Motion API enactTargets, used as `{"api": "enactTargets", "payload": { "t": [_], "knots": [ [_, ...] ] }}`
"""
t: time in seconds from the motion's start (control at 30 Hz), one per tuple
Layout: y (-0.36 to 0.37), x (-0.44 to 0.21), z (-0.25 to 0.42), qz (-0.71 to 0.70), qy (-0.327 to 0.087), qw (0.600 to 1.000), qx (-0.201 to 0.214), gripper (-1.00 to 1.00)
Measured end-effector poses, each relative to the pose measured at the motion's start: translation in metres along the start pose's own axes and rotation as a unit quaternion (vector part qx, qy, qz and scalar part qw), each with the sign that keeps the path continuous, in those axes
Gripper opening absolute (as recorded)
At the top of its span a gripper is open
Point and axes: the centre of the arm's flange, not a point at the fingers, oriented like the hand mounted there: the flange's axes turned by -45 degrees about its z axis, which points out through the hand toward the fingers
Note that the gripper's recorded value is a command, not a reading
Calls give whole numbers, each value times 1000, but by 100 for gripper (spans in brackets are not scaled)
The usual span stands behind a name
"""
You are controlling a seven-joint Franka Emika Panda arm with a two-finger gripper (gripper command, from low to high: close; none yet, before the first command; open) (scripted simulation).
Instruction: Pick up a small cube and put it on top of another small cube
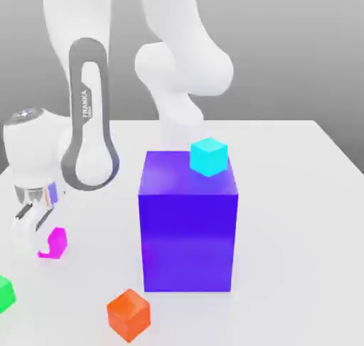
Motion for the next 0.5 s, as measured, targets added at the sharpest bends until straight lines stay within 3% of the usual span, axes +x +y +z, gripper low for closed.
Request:
{"api": "enactTargets", "payload": {
  "t": [0.3, 0.5],
  "knots": [
    [1, -2, -46, 1, -3, 1000, 0, -100],
    [-55, 19, -69, -123, -1, 992, -1, -100]
  ]
}}
